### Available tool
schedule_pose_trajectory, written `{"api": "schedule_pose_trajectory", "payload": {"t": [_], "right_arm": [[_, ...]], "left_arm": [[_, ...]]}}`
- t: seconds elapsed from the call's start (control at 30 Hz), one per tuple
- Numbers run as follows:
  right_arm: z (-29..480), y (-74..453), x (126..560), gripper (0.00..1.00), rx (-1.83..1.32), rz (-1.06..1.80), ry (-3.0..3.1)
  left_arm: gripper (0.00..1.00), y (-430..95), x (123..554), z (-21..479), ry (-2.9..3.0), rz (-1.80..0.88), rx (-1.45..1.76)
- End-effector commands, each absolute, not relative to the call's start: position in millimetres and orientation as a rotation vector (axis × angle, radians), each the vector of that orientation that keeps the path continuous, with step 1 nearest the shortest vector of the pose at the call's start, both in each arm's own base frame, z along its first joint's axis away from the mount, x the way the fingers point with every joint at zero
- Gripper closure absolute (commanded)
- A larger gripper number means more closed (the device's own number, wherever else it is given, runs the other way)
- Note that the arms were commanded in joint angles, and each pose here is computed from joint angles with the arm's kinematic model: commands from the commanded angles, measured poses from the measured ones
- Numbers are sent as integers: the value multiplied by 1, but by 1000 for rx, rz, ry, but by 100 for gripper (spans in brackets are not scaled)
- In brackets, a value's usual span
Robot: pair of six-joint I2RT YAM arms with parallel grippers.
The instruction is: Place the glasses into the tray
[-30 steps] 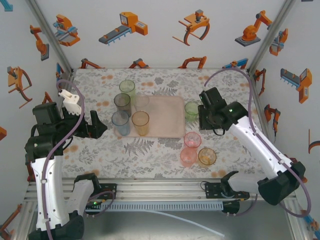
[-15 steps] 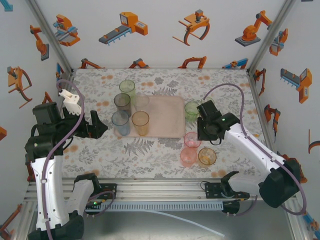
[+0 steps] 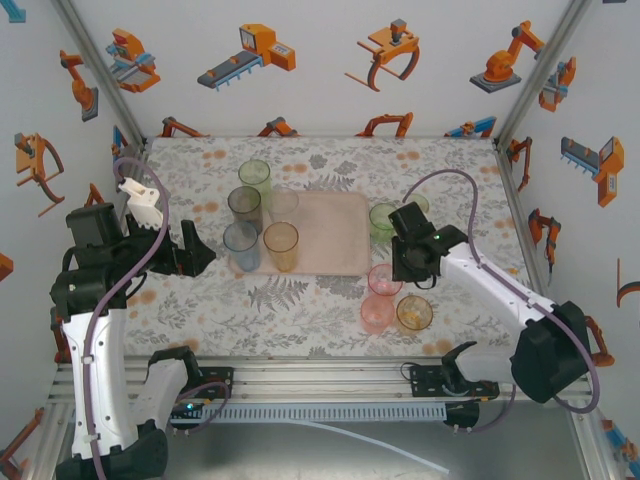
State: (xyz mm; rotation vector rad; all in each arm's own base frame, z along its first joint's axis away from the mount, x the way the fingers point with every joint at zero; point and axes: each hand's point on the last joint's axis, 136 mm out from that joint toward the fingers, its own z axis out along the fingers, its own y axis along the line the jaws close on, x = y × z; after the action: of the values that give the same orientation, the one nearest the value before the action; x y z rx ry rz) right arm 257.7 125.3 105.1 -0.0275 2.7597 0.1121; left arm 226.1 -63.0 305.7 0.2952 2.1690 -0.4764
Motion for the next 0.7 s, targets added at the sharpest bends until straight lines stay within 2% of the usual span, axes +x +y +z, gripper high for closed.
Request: {"api": "schedule_pose_trajectory", "payload": {"t": [0.0, 0.67], "right_arm": [[98, 121, 260, 70, -1, 90, 2756], [100, 113, 264, 91, 2, 70, 2720]], "left_arm": [[3, -67, 224, 307, 2165, -507, 298], [3, -68, 226, 309, 2162, -515, 293]]}}
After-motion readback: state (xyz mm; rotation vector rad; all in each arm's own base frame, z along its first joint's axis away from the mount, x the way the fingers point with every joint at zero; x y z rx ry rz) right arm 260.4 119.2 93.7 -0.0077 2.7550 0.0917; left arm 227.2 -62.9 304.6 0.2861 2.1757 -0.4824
